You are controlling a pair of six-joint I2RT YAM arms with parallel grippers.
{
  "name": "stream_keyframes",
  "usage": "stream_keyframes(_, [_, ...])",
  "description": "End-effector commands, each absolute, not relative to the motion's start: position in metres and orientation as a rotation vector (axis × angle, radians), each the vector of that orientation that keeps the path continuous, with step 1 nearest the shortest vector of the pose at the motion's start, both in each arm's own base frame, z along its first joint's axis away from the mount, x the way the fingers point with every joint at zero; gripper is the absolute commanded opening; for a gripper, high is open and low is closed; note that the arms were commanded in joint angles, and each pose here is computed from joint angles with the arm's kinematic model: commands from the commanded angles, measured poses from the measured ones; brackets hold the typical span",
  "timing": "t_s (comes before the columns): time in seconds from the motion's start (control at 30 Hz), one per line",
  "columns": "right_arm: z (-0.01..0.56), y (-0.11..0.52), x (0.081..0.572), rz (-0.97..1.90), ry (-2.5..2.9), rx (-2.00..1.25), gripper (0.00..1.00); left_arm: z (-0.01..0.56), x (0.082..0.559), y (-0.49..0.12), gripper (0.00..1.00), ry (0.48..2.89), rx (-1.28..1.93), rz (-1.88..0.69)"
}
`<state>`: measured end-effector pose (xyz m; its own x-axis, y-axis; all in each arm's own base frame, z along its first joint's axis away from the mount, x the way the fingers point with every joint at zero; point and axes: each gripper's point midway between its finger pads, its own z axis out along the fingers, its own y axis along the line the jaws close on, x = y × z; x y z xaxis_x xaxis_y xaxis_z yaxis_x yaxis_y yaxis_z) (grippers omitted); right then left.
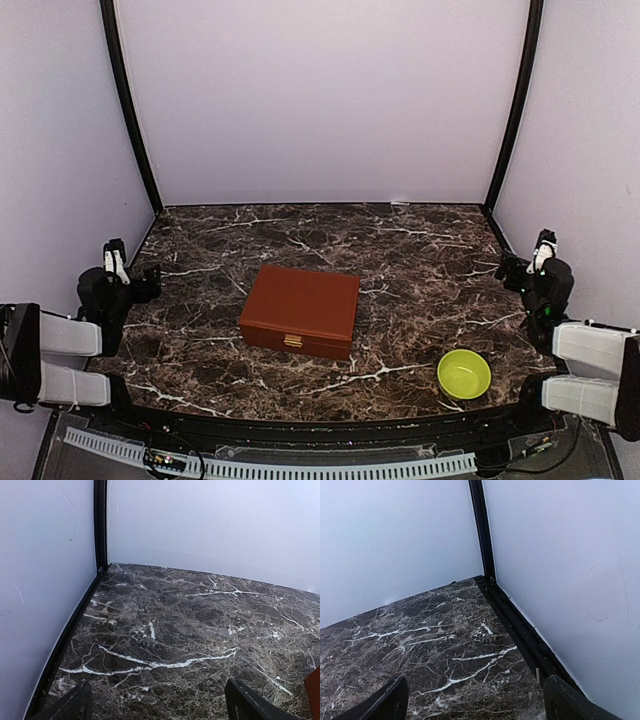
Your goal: Organize the mixed jewelry
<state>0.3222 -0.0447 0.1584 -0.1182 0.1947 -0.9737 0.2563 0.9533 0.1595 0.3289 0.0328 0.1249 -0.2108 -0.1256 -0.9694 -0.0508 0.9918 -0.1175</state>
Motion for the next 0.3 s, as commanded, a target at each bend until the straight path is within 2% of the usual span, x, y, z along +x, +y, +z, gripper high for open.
stream_keyframes(0.0, [0.1783, -0.0482, 0.3258, -0.074, 1.61, 0.331, 0.94, 0.1422, 0.3356, 0.0365, 0.94, 1.713, -0.117, -0.036])
stream_keyframes(0.27, [0.1732, -0.0462, 0.3249, -0.07, 1.61, 0.318, 0.94, 0.143, 0.3359, 0.0355, 0.95, 1.703, -0.12, -0.048])
